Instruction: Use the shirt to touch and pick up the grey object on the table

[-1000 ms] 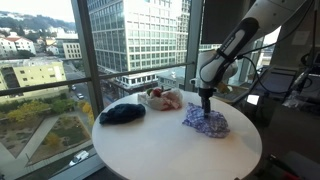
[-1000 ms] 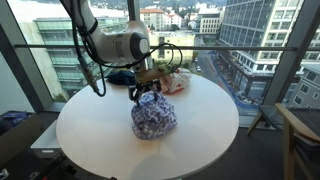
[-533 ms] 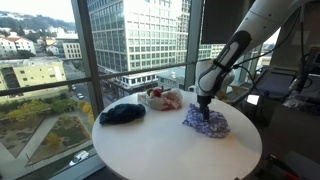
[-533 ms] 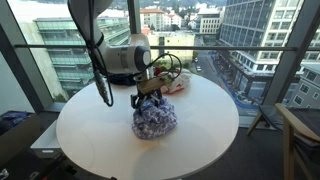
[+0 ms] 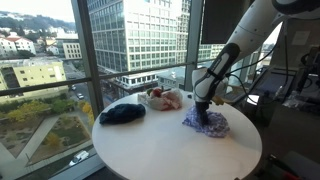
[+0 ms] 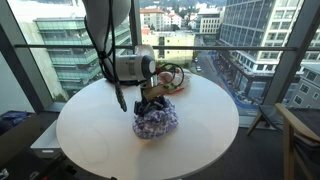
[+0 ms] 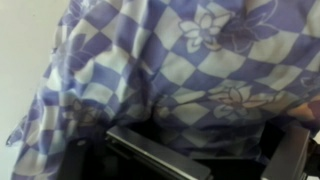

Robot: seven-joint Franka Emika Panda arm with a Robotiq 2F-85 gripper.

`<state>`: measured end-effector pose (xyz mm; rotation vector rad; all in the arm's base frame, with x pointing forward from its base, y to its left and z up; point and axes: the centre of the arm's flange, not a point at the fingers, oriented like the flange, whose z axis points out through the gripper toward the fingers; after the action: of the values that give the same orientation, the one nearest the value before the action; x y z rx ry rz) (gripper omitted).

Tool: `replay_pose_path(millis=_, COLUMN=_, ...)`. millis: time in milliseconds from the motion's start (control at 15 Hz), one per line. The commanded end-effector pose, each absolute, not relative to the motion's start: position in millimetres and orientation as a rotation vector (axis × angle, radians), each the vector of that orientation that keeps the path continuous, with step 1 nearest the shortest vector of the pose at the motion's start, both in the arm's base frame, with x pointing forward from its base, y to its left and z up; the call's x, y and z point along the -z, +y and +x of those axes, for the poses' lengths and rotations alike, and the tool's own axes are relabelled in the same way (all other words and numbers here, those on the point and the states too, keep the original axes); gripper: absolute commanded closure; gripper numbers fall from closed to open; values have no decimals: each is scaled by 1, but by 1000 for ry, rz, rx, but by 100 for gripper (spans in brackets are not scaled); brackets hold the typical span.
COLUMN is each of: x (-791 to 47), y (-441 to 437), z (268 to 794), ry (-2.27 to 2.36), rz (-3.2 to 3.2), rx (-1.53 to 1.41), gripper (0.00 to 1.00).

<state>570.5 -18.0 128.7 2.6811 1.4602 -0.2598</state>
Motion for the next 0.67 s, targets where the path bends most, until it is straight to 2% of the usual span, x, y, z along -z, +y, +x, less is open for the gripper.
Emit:
replay_pose_path(millis=0, x=-111, y=-23, z=589, ry=1455, rz=2683, rx=315, gripper=0)
replay_pose_path(millis=67, x=-110, y=-23, z=590, ry=1458, rz=2682, rx=325, gripper=0)
replay_pose_path(millis=133, x=-110, y=-24, z=591, ry=1459, rz=2685, rx=333, gripper=25)
replay_pose_path(millis=200, x=-109, y=-25, z=592, ry=1457, rz=2686, rx=341, gripper=27)
replay_pose_path(millis=267, x=-108, y=-26, z=594, ry=1462, rz=2687, rx=355, gripper=34)
replay_pose_path(millis=600, x=-113, y=-27, z=599, ry=1401, rz=2734, rx=425, gripper=71)
